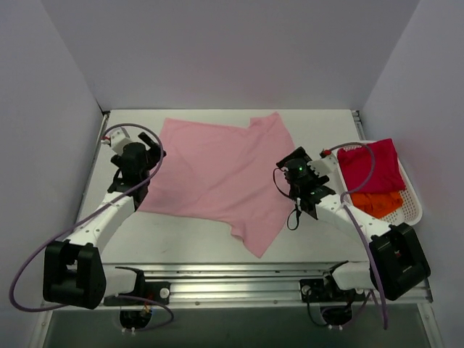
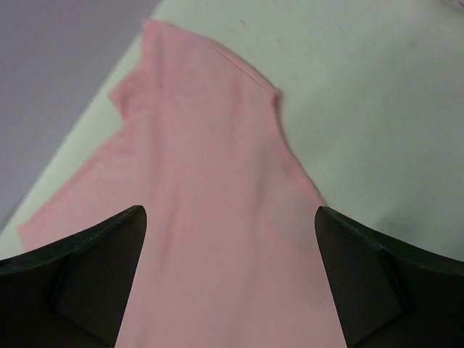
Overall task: Fold and stack the t-shirts
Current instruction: Flatten the tshirt out
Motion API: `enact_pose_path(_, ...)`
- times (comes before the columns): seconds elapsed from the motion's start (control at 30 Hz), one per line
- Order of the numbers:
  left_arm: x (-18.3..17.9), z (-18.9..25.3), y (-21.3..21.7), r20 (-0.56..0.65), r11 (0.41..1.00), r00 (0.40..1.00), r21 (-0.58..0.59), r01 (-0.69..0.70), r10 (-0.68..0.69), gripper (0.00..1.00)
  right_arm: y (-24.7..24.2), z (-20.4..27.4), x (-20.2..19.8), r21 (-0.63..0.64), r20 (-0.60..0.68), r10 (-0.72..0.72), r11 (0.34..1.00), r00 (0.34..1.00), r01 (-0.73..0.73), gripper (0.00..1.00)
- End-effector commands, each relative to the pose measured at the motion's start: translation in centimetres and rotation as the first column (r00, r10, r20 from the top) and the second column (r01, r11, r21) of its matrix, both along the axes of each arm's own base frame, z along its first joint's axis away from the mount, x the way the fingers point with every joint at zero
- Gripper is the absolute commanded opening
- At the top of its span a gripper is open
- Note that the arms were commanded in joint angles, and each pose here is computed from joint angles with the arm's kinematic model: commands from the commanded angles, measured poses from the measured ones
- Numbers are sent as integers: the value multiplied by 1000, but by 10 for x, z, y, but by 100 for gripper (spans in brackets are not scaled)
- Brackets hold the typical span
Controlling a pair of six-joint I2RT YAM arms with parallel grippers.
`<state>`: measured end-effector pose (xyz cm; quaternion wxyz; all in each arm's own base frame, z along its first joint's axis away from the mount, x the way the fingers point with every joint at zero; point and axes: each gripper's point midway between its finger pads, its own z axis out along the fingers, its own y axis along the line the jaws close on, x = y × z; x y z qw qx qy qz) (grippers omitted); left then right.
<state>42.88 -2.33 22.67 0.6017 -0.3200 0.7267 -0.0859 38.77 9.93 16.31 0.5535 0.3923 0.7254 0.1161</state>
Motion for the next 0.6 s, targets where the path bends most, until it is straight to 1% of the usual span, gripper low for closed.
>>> enact_pose_path(0.0,-29,-35,-3,-57,1000,998,-17,-21,20,95,-12,-53,-52,-1,-154,-71,997,986,72,97)
enact_pose_path(0.03,-33,-32,-5,-52,1000,999,-18,-13,12,94,-9,-61,-61,4,-177,-45,999,983,46,97)
enact_pose_path(0.1,-39,-40,-5,-81,1000,997,-18,-10,8,94,-13,-81,-80,4,-230,-27,1000,973,28,98)
enact_pose_path(0.2,-39,-47,-7,-102,1000,995,-21,-5,3,95,-9,-94,-93,34,-265,21,999,964,-13,98)
enact_pose_path(0.3,-36,-52,-10,-110,1000,994,-24,4,-7,95,-9,-101,-96,32,-284,35,999,958,-27,98)
enact_pose_path(0.43,-33,-55,-10,-121,1000,993,-17,6,-8,95,-17,-116,-98,-9,-318,5,1000,948,-8,98)
enact_pose_path(0.47,-33,-57,-10,-124,1000,992,-15,5,-7,95,-16,-117,-95,-2,-310,5,1000,951,-6,97)
enact_pose_path(0.53,-33,-57,-10,-123,1000,992,-12,5,-6,95,-15,-128,-95,-6,-331,14,1000,944,-17,95)
enact_pose_path(0.57,-33,-56,-10,-121,1000,993,-12,7,-8,95,-12,-129,-90,3,-323,22,1000,946,-23,93)
